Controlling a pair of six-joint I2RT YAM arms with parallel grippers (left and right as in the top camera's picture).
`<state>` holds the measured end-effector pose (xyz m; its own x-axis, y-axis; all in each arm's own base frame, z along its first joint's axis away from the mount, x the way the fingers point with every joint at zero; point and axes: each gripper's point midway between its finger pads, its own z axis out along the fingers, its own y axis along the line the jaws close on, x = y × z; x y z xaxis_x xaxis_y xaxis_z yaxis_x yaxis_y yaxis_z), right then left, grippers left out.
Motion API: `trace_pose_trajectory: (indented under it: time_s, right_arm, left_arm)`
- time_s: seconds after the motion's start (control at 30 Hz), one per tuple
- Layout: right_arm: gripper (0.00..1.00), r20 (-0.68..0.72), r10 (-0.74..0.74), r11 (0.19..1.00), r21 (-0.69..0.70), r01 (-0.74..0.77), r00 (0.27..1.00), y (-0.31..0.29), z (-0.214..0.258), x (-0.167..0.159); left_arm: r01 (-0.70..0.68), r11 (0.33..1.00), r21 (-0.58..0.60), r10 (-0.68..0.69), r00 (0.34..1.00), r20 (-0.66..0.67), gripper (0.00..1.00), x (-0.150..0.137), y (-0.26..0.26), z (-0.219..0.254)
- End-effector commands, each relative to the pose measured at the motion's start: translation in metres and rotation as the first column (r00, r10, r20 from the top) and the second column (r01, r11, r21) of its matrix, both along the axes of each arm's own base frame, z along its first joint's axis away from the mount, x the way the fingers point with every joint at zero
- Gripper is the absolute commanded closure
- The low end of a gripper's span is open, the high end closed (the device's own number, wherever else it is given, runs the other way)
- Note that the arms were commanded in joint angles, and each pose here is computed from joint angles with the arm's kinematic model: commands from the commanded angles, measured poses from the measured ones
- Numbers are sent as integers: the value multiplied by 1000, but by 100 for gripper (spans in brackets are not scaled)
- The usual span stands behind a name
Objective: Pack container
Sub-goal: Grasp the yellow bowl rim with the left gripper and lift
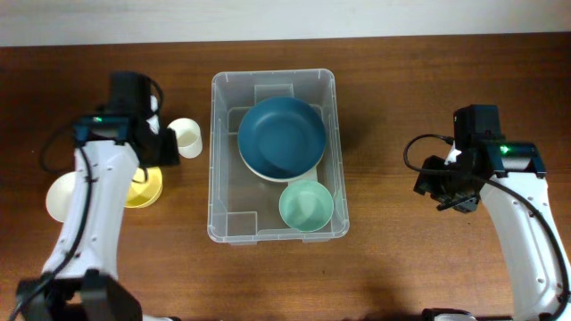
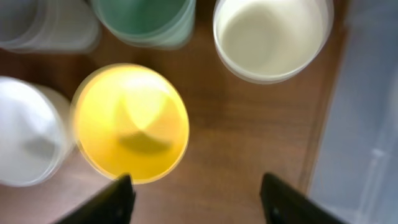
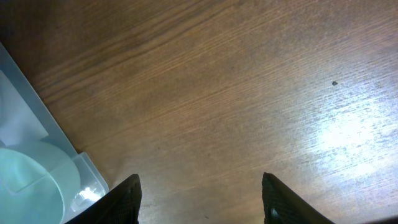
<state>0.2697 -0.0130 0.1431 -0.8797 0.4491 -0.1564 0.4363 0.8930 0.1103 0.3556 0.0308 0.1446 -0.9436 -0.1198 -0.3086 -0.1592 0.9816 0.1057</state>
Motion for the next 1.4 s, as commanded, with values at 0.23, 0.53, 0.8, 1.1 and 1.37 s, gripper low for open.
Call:
trace_pose_trajectory:
  time_s: [0.23,0.53,0.8,1.1,1.37]
  right_arm:
    - [42,1,-3,1000,-2,3,1000,-1,2,-2]
    - [42,2,-3,1000,-2,3,1000,-1,2,-2]
    - [42,-1,-3,1000,-2,3,1000,-1,2,-2]
    - [42,-1,-3,1000,-2,3,1000,-1,2,-2]
    - [42,6,-2,1000,-3,2,1000,-2,2,-1]
  left_arm:
    - [-14,1000,-13,12,988,-152,28,-11,15,-104]
    - [-59,998,-16,54,976,-212,28,-12,34,-136]
    - [-57,998,-22,50,971,-232,96,-16,32,-139]
    - [-41,997,-59,30,984,-178,100,-16,14,-92]
    - [200,977,-79,-188,972,138,100,-23,-66,48]
